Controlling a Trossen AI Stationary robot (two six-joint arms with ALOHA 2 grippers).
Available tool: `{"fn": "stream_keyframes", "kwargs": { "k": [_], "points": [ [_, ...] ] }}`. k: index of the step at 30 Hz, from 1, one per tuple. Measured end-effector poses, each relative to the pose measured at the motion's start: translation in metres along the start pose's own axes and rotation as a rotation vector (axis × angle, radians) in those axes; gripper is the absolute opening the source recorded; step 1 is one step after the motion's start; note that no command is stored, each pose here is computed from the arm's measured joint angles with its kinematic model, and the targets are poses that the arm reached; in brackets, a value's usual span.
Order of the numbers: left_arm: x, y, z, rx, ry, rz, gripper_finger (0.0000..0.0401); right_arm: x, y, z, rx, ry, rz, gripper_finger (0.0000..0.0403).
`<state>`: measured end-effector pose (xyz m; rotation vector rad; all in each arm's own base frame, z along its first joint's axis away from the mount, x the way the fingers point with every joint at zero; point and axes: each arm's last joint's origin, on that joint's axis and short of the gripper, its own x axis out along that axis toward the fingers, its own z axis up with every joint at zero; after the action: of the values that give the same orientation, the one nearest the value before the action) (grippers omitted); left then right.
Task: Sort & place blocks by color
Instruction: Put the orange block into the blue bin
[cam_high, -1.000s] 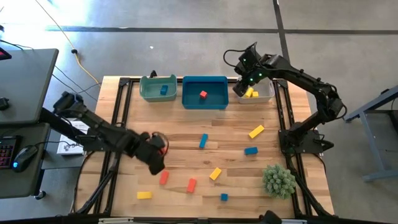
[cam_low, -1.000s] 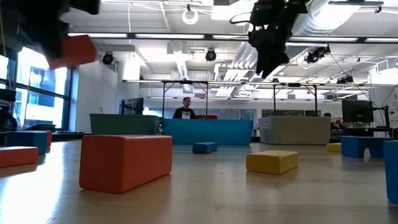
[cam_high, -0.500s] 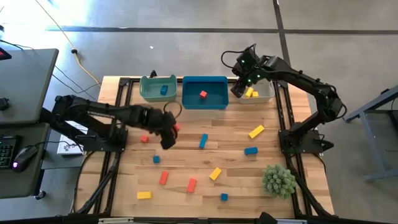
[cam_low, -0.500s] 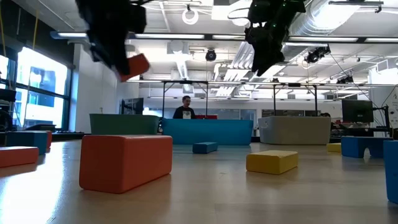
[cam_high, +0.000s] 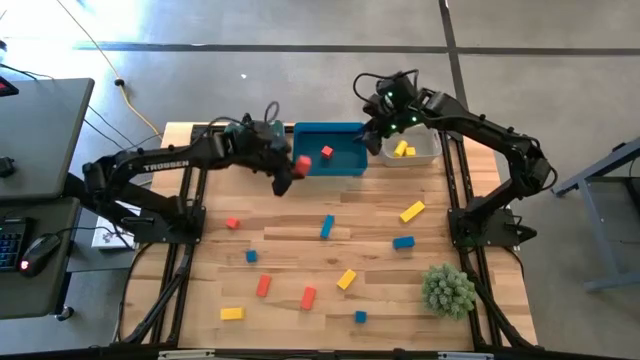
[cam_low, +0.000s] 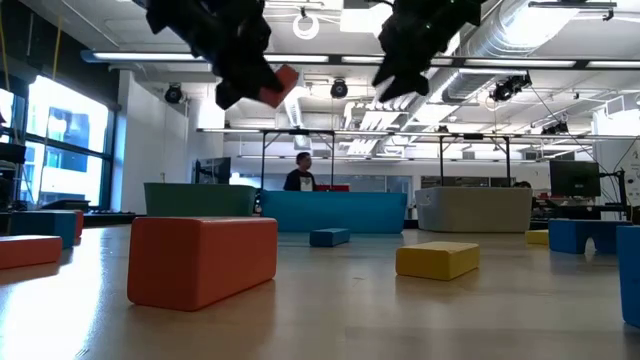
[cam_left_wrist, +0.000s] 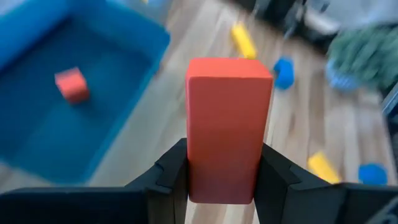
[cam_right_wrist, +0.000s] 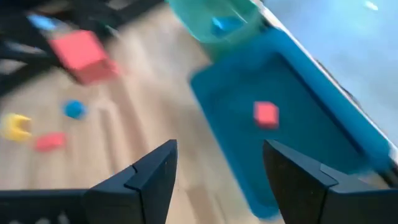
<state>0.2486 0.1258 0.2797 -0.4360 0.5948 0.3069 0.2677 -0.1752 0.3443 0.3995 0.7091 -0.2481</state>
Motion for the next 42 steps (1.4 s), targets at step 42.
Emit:
{"fn": "stream_keyframes", "kwargs": {
  "k": [42],
  "points": [
    [-0.013,0.009,0.057,0.240,-0.563,-0.207,0.0104,0.011,0.069,0.047,-0.309,-0.502,0.304,0.0225]
  ]
}}
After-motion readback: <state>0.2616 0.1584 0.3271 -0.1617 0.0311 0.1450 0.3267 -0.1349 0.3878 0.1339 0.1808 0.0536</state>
